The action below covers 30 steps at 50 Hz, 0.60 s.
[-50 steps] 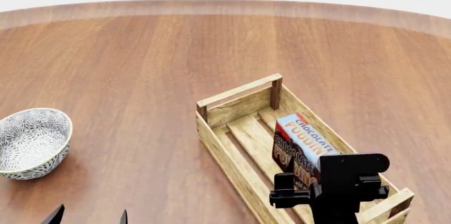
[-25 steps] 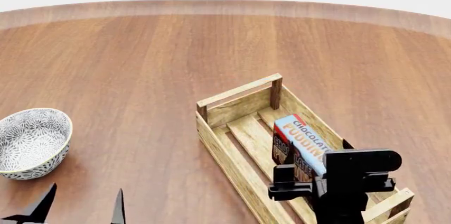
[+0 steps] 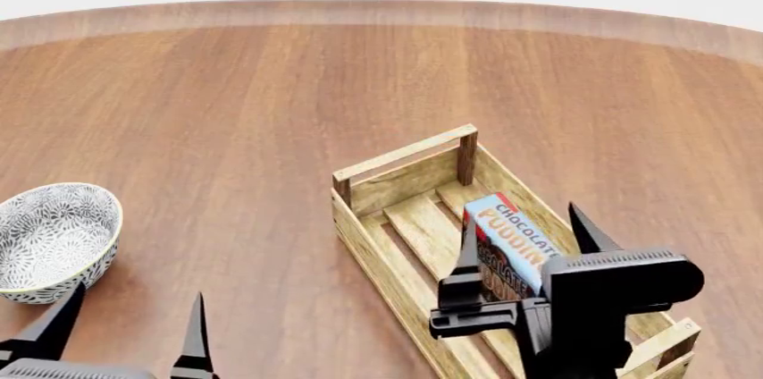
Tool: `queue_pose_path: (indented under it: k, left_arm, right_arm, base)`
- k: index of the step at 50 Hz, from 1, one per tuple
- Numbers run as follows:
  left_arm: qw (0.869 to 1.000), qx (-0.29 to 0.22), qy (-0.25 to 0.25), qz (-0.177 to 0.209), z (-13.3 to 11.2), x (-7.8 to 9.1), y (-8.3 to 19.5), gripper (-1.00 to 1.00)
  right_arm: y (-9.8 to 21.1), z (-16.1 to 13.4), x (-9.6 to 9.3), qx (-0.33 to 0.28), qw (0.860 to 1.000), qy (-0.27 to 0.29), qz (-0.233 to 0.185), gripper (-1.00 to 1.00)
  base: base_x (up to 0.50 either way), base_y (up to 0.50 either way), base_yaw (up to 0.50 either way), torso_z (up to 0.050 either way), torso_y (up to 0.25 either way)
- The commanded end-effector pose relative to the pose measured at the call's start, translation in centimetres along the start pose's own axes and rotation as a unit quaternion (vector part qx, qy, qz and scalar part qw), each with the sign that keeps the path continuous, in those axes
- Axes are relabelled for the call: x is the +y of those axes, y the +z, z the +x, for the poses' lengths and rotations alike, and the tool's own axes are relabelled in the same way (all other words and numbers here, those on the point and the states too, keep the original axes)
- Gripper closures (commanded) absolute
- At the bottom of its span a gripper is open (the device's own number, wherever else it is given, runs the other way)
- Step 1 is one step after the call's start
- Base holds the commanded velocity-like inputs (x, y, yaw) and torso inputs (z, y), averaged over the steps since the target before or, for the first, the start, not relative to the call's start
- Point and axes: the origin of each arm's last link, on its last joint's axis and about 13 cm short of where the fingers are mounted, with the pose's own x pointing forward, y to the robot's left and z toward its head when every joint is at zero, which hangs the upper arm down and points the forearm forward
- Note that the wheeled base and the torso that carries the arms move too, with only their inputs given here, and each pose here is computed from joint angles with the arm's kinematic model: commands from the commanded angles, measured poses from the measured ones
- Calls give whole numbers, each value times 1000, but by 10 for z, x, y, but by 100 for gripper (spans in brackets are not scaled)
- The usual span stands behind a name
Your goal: Pick up the chocolate pudding and put it in the tray.
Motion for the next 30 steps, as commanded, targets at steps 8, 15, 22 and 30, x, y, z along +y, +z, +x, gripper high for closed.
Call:
queue_pose_path:
  k: [8, 15, 22, 30]
  left_arm:
    - [1000, -12, -7, -1, -6, -2, 8, -100]
    - [1000, -14, -9, -2, -8, -3, 10, -100]
    - [1000, -18, -9, -4, -11, -2, 11, -100]
    - [1000, -16, -9, -6, -13, -2, 9, -100]
  right_arm:
    - [21, -26, 10, -56, 998, 15, 12, -100]
    - [27, -37, 14, -73, 997, 18, 14, -100]
    - [29, -44, 17, -83, 996, 21, 12, -100]
    - [28, -48, 19, -87, 996, 22, 16, -100]
  base:
    - [0, 0, 0, 0, 0]
    - [0, 0, 0, 0, 0]
    - [0, 0, 0, 0, 0]
    - [0, 0, 0, 0, 0]
